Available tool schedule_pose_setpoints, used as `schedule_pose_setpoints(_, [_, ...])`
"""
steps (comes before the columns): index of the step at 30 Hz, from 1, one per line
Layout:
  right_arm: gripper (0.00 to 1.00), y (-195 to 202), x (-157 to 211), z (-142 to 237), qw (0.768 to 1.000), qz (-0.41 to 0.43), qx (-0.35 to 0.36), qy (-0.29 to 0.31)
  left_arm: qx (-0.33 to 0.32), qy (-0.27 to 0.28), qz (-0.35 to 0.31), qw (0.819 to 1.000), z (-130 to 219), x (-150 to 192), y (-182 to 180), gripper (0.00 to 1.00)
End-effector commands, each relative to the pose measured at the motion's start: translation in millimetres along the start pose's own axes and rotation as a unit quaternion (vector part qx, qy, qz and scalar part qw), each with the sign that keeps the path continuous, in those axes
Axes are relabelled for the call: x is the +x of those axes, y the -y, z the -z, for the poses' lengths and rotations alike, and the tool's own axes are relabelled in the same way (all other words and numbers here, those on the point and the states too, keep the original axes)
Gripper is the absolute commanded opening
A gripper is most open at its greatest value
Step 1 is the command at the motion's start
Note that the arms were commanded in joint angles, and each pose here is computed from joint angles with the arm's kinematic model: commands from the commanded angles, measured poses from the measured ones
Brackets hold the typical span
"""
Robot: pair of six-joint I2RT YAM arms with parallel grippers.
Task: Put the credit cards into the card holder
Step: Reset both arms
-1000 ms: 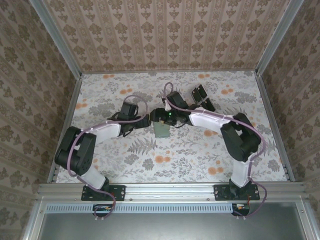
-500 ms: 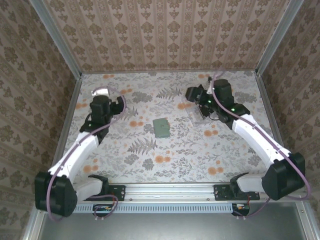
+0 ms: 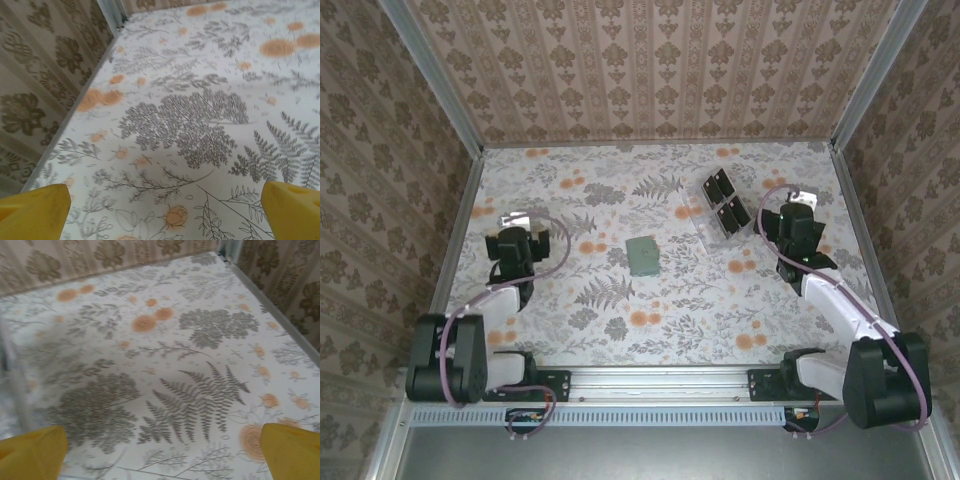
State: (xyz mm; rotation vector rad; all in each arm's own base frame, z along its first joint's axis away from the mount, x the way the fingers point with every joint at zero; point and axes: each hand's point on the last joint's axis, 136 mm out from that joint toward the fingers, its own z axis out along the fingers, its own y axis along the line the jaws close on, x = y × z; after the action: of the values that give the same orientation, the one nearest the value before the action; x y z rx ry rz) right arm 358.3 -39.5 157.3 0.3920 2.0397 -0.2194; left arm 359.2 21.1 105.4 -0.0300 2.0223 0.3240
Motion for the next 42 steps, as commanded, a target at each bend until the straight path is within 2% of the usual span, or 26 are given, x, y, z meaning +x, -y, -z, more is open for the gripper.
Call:
schedule_pose_setpoints(1, [1.00,9.7,-5.6,-12.7,0.998,0.033,0.028,0.042,0.005,0.074,0.005,0.997,-2.9,-25.7,2.3,1.00])
schedule_pose_setpoints(4, [1.00,7.2,3.0,-21.9,0.997,0.041,0.021,0.056,0.035,0.076,0.016,0.996,-9.3,-27.7,10.4,1.00])
schedule_pose_setpoints(7, [1.00,-4.3,6.9,-26.5,0.996,0.038,-0.013,0.077,0.065,0.104,0.012,0.992,-15.7,-17.8,23.9,1.00])
schedule_pose_setpoints(11, [1.00,-21.6,16.6,-28.3,0.991,0.036,-0.070,0.106,0.085,0.076,-0.003,0.993,-27.2,-12.2,35.3,1.00])
schedule_pose_setpoints(16, [1.00,-29.1,36.9,-39.9,0.986,0.043,-0.096,0.128,0.091,0.069,0.004,0.993,-31.6,-12.3,33.5,1.00])
schedule_pose_setpoints(21, [1.00,-36.3,39.3,-53.9,0.990,0.052,-0.111,0.071,0.109,0.060,0.016,0.992,-35.2,-11.8,32.1,1.00])
schedule_pose_setpoints(42, [1.00,-41.0,39.4,-55.4,0.989,0.061,-0.114,0.070,0.112,0.055,0.019,0.992,-37.0,-11.3,31.9,1.00])
